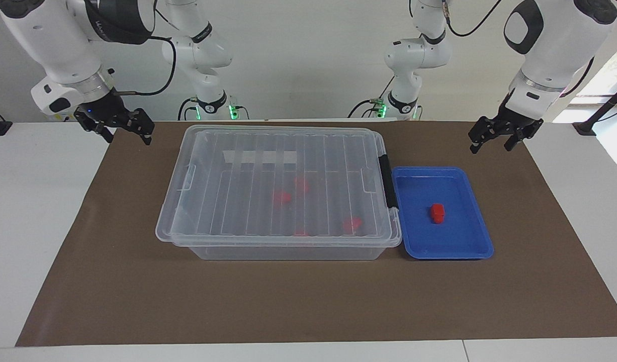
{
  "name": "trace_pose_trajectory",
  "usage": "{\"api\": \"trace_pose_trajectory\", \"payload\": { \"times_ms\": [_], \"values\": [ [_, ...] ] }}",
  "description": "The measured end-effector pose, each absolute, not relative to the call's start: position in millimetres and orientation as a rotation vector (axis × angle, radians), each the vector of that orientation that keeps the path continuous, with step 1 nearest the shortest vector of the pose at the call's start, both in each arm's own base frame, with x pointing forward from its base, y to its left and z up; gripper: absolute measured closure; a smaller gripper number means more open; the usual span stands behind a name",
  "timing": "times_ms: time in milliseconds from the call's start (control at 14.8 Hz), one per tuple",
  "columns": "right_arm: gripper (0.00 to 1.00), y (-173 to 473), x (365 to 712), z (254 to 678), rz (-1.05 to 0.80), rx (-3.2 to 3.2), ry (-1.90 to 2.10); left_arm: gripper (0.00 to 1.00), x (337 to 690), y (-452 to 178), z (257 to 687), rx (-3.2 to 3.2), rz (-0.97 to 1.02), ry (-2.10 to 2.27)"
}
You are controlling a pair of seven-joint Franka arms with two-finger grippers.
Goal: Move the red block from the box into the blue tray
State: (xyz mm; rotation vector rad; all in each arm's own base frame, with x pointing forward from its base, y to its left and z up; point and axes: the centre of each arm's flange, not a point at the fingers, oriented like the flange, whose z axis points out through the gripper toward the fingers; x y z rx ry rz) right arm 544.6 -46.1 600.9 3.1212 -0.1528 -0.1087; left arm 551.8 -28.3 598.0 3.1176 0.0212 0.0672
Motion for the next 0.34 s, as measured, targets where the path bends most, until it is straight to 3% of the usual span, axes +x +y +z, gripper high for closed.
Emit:
{"api": "trace_pose_trajectory", "payload": {
  "times_ms": [338],
  "values": [
    [0.00, -47.5, 544.5, 601.0, -0.109, 3.120, -0.160, 0.00, 551.8, -28.3, 598.0, 3.118, 0.067, 0.021]
  ]
}}
